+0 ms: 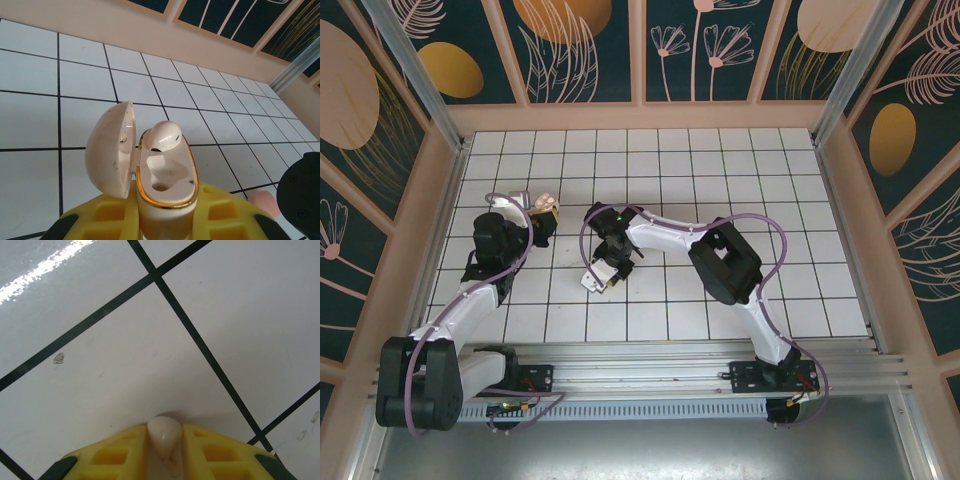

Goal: Insert the wireless bluetooth earbuds into the charging case

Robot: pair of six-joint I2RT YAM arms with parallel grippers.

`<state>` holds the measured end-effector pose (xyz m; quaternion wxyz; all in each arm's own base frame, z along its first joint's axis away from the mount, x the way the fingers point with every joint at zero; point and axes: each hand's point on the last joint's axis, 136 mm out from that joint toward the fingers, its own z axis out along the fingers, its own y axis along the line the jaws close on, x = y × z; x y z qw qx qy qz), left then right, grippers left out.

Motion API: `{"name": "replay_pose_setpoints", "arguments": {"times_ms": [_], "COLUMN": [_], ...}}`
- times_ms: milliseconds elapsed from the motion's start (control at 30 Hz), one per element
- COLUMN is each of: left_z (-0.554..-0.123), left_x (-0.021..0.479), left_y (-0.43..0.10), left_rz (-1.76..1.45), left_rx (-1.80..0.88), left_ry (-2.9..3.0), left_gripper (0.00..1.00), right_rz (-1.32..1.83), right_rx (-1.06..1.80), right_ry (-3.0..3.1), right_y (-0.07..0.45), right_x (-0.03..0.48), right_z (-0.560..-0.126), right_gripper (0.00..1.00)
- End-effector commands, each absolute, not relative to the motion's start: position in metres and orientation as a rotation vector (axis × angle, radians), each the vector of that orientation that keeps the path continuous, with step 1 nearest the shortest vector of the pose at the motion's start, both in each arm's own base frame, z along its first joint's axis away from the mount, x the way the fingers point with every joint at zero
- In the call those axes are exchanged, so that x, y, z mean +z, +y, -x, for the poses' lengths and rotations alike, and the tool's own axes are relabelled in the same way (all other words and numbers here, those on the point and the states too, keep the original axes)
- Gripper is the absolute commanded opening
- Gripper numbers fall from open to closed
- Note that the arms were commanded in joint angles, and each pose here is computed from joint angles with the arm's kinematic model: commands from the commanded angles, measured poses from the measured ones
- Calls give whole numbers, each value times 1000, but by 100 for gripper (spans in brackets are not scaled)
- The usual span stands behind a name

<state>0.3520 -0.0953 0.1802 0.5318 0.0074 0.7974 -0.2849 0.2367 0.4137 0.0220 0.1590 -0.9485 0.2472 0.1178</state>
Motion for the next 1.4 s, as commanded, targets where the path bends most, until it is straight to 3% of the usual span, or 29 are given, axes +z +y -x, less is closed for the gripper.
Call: {"name": "replay_pose_setpoints", "arguments": {"times_ms": [0,267,633,900,1367], "left_z": [-353,-350,-345,-341,-293], "left_x": [189,193,224,248,243], "left_y": [-95,-97,-115,-166,-261], "left_rz": [-59,-122,-190,-364,-748], "left_rx": [-671,-642,-744,-701,-758], "left_ry": [1863,1844,1703,1597,1323], "left_gripper": [14,13,10,10,10], "right_rz": [2747,2624,2154,1769,1103], "right_rx": [379,447,904,1214,1215], "right_ry": [673,740,845,931,1195], "right_y": [414,419,405,356,302], "right_x": [18,40,146,229,300], "right_z": [-226,-219,-186,-180,-202], "right_gripper": [21,18,17,16,19]}}
